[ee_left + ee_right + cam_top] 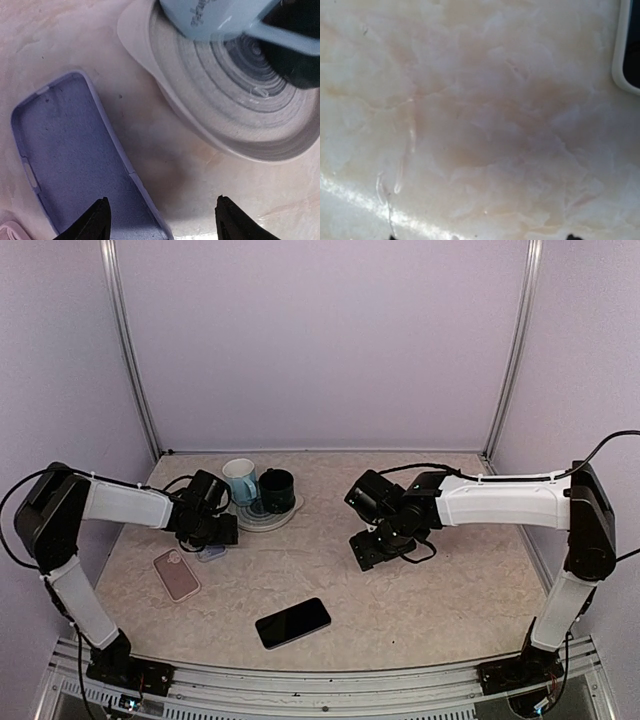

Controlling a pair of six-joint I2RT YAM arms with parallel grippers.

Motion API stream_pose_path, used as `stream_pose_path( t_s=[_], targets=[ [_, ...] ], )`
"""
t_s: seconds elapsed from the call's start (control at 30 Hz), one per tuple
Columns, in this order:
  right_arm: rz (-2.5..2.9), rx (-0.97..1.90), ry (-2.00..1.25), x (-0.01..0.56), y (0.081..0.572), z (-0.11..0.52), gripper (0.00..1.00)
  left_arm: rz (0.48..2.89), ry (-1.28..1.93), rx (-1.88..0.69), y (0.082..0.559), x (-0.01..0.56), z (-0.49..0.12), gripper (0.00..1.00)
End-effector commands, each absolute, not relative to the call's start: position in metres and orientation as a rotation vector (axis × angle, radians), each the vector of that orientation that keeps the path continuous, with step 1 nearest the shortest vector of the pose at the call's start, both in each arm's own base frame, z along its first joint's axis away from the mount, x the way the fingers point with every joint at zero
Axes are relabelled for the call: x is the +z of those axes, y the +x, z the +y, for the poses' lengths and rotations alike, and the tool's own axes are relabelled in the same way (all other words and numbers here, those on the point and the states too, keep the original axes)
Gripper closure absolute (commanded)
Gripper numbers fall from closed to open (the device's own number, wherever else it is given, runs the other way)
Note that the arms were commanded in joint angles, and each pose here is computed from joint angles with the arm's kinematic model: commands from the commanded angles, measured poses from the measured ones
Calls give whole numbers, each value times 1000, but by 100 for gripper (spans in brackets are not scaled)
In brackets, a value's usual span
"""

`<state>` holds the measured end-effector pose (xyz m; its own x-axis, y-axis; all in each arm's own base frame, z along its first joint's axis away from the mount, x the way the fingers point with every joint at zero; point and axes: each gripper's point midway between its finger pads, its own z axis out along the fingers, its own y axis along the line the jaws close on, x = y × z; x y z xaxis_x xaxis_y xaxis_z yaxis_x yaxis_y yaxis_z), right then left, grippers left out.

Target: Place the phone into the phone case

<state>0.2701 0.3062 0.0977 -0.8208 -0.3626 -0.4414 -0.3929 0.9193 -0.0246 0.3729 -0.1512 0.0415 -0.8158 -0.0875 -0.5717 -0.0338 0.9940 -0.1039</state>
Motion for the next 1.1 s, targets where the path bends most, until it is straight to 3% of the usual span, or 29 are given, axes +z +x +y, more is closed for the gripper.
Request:
stream_pose_path(
  t_s=[0.0, 0.1, 0.33, 0.77, 1.07],
  targets=[
    [2625, 74, -563, 94, 270, 307, 28, 2608, -56, -127, 363, 10, -154, 35],
    [2615, 74, -568, 97, 270, 306, 28, 2644, -66, -151, 355, -4, -156, 43],
    [2588, 91, -585, 108, 274, 311, 27, 2687, -34, -198, 318, -12, -161, 99],
    [2533, 162, -633, 138, 273, 314, 27, 2798, 378, -363, 182, 3, -222, 100],
    [2446, 376, -788, 162, 286, 321, 23, 2393, 1224, -523, 135, 43, -313, 100]
  ],
)
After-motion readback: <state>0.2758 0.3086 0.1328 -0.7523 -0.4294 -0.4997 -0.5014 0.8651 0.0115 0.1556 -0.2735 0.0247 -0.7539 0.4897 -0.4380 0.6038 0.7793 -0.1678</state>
